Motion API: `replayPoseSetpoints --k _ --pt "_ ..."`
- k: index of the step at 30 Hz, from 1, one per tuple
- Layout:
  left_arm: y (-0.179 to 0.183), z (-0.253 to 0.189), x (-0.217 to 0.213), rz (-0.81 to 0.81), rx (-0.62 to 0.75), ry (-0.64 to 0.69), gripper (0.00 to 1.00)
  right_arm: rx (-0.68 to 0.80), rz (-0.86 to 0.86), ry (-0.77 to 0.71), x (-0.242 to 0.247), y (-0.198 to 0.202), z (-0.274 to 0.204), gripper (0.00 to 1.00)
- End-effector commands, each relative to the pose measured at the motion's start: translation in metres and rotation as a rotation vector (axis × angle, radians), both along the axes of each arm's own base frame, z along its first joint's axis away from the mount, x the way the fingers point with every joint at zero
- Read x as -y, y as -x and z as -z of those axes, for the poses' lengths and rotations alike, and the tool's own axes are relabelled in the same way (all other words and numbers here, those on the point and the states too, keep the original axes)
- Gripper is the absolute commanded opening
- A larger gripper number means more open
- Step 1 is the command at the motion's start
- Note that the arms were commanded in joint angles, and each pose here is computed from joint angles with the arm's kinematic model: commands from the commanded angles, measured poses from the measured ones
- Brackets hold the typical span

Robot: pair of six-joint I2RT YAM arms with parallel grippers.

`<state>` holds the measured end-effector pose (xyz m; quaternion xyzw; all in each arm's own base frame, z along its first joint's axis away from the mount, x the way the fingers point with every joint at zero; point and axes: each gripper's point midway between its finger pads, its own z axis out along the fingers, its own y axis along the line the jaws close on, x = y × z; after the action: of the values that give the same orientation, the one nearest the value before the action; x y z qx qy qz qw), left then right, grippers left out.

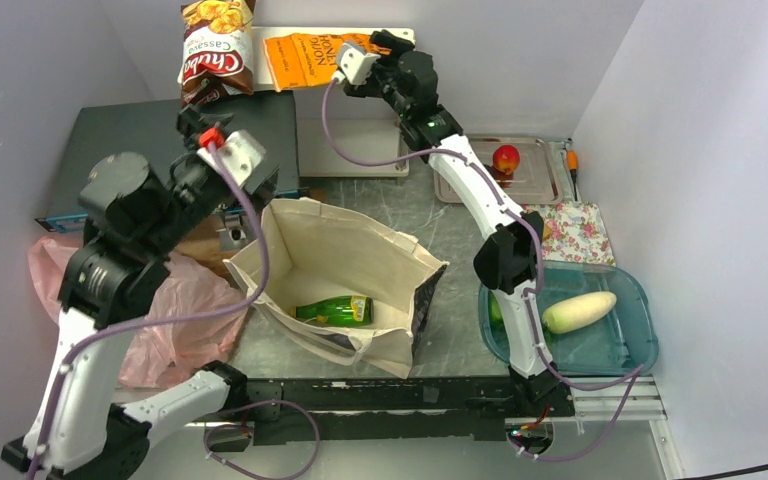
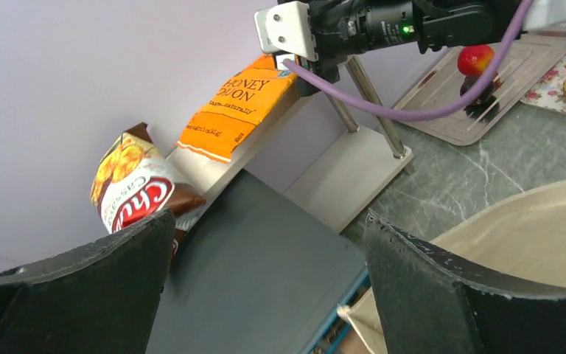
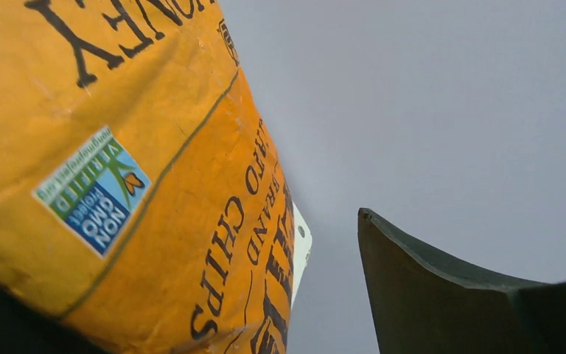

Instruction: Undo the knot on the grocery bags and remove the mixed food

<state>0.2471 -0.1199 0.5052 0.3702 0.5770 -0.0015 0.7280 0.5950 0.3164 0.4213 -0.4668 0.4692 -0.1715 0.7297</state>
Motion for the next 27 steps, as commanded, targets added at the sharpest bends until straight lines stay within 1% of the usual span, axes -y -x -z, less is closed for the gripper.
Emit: replayPoseSetpoints --k 1,4,9,10,14,16,19,20,22,23,26,27 --pt "-0.031 0.004 0.021 0.046 -0.062 -0.061 0.96 0.035 -0.068 -0.076 0.014 0.023 -0.049 0.81" --pt "-0.057 0.004 0.035 0.077 -0.091 -0.093 0.9 0.004 -0.088 -0.107 0.018 0.025 -0.05 0.8" --pt "-0.114 0.018 0.052 0.092 -0.2 -0.108 0.7 -0.02 -0.121 -0.116 0.016 0.033 -0.043 0.76" --pt "-0.124 0.021 0.055 0.086 -0.213 -0.114 0.68 -0.027 -0.119 -0.121 0.017 0.032 -0.043 0.76" --pt "-0.159 0.031 0.062 0.059 -0.231 -0.145 0.68 -0.037 -0.109 -0.142 0.018 0.03 -0.044 0.75" --pt "-0.168 0.038 0.066 0.063 -0.228 -0.153 0.71 -0.037 -0.109 -0.145 0.018 0.03 -0.045 0.75" --pt "-0.18 0.041 0.071 0.061 -0.21 -0.131 0.79 -0.036 -0.11 -0.151 0.018 0.032 -0.044 0.75" --pt "-0.186 0.044 0.072 0.049 -0.211 -0.129 0.78 -0.035 -0.11 -0.149 0.019 0.031 -0.043 0.75" --pt "-0.204 0.048 0.064 -0.019 -0.211 -0.128 0.72 -0.038 -0.111 -0.152 0.018 0.032 -0.042 0.75" --pt "-0.211 0.049 0.059 -0.046 -0.212 -0.122 0.67 -0.04 -0.112 -0.152 0.018 0.032 -0.041 0.75" --pt "-0.237 0.044 0.042 -0.138 -0.194 -0.067 0.43 -0.048 -0.111 -0.145 0.019 0.032 -0.037 0.77" --pt "-0.244 0.041 0.036 -0.166 -0.18 -0.051 0.38 -0.052 -0.111 -0.143 0.02 0.033 -0.036 0.77"
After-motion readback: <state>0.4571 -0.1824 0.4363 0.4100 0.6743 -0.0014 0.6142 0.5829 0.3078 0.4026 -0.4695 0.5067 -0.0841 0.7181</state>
